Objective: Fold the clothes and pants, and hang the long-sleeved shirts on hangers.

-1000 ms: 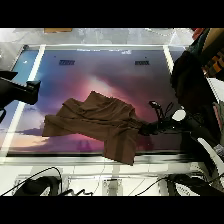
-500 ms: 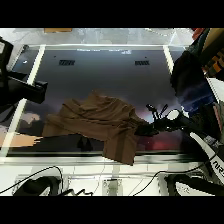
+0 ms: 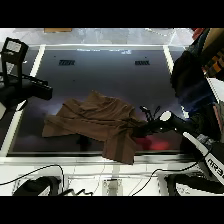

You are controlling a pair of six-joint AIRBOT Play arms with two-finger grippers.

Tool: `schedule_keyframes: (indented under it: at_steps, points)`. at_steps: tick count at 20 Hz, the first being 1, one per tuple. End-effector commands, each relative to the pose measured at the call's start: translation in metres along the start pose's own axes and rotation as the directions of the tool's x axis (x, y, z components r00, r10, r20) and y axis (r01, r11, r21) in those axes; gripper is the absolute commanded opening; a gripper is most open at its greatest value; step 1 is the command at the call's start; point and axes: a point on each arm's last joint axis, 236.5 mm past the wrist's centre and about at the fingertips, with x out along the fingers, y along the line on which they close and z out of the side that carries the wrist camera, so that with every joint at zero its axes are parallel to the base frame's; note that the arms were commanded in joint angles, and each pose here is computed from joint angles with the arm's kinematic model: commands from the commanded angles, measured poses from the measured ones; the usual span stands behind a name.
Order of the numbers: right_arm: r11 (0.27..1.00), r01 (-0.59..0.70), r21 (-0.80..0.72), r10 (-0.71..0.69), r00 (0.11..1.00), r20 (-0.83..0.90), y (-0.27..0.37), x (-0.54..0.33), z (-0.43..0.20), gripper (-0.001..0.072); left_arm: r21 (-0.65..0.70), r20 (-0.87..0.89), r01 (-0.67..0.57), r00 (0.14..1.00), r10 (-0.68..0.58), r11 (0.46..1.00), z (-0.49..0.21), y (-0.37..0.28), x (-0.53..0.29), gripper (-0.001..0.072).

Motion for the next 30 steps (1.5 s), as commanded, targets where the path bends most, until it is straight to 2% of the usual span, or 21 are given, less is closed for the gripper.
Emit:
schedule_keyframes:
  at_steps: [1,4,6,7,8,9,10,15,16,17,18,28,30]
  points:
    - [0.998,-0.024,-0.065,0.022,0.999,-0.026,0.018,-0.001,0.001,0.0013,-0.092,-0.149,-0.072,0.987,0.058,0.993,-0.037,0.029,0.027,0.0232]
    - [0.996,-0.029,-0.079,0.027,0.999,-0.016,0.022,-0.005,0.007,0.0013,-0.186,-0.41,-0.075,0.912,-0.008,0.98,-0.108,0.042,0.05,0.0231]
    - [0.996,-0.027,-0.08,0.026,1.0,-0.017,0.022,-0.005,0.007,0.0013,-0.299,-0.51,0.0,0.845,-0.16,0.954,-0.146,0.033,0.065,0.0232]
    - [0.996,-0.027,-0.08,0.026,1.0,-0.017,0.022,-0.005,0.007,0.0013,-0.382,-0.514,0.022,0.826,-0.232,0.924,-0.155,0.029,0.072,0.0244]
    - [0.996,-0.027,-0.08,0.026,1.0,-0.017,0.022,-0.005,0.007,0.0013,-0.467,-0.502,0.029,0.814,-0.292,0.884,-0.161,0.028,0.081,0.0419]
    - [0.996,-0.027,-0.08,0.026,1.0,-0.017,0.022,-0.005,0.007,0.0013,-0.528,-0.496,0.018,0.805,-0.326,0.849,-0.168,0.031,0.088,0.0669]
    - [0.996,-0.027,-0.079,0.026,1.0,-0.017,0.022,-0.005,0.007,0.0013,-0.572,-0.513,-0.023,0.79,-0.335,0.82,-0.181,0.038,0.094,0.0712]
    - [0.996,-0.028,-0.079,0.027,1.0,-0.017,0.022,-0.005,0.007,0.0013,-0.644,-0.602,-0.119,0.689,-0.404,0.756,-0.238,0.052,0.111,0.07]
    - [0.996,-0.027,-0.079,0.026,1.0,-0.017,0.022,-0.005,0.007,0.0013,-0.649,-0.611,-0.126,0.675,-0.415,0.75,-0.246,0.052,0.115,0.0661]
    - [0.996,-0.027,-0.079,0.026,1.0,-0.017,0.022,-0.005,0.007,0.0013,-0.654,-0.62,-0.136,0.661,-0.424,0.745,-0.254,0.052,0.118,0.0555]
    - [0.996,-0.027,-0.079,0.026,1.0,-0.016,0.022,-0.005,0.007,0.0013,-0.657,-0.63,-0.147,0.646,-0.43,0.74,-0.262,0.053,0.121,0.048]
    - [0.997,-0.024,-0.079,0.024,1.0,-0.009,0.021,-0.005,0.009,0.0014,-0.655,-0.696,-0.199,0.535,-0.479,0.729,-0.313,0.049,0.136,0.0463]
    - [0.997,-0.024,-0.078,0.023,1.0,-0.008,0.021,-0.005,0.009,0.0013,-0.655,-0.695,-0.205,0.541,-0.474,0.727,-0.319,0.049,0.145,0.0462]
